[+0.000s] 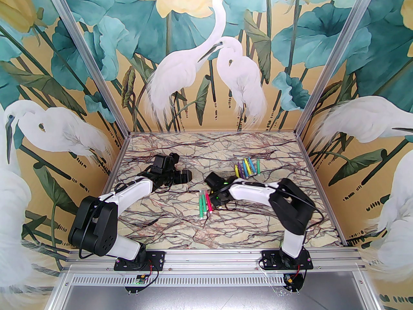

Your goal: Open the pen caps

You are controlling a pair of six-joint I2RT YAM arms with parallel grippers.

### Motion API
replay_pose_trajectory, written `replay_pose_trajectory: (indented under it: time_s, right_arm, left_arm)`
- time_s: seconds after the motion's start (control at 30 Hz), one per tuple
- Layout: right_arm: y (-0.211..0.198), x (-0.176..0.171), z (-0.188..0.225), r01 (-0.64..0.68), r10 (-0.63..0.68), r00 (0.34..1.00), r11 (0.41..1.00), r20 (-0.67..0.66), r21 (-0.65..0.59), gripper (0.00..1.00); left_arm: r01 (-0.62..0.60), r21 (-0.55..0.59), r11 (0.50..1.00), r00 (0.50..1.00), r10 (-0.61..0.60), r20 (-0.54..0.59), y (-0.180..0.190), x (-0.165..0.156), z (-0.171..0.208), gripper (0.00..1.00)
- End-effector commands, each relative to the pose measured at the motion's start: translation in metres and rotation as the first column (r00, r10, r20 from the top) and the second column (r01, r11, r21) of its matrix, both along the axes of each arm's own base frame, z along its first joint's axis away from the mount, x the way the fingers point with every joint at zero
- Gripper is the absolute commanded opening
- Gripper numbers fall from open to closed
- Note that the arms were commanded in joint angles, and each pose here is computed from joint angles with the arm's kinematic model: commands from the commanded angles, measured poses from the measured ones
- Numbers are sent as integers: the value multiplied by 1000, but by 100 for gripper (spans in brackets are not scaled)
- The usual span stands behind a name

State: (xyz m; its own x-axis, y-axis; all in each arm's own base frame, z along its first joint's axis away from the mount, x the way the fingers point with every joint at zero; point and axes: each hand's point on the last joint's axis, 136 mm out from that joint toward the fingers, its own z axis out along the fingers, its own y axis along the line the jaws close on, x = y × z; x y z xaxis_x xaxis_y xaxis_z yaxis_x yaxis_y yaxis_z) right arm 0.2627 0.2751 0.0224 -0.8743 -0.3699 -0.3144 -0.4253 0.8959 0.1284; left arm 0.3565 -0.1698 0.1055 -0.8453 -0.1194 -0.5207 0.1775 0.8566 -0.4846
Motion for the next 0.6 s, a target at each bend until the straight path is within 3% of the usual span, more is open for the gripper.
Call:
replay_pose_trajectory:
  time_s: [0.0, 0.3, 0.57]
  right_arm:
    - [21, 14, 37, -48, 31, 995, 980, 90, 193, 6]
    - [13, 30, 70, -45, -8, 989, 932, 145, 360, 2]
    - [18, 30, 91, -100, 22, 981, 907, 190, 409, 2]
  left_arm:
    - [43, -111, 993, 999, -40, 30, -17, 5, 18, 82]
    - [142, -274, 951, 990, -134, 47, -50, 0, 37, 78]
    - [270, -345, 899, 962, -263, 67, -93, -12, 47, 77]
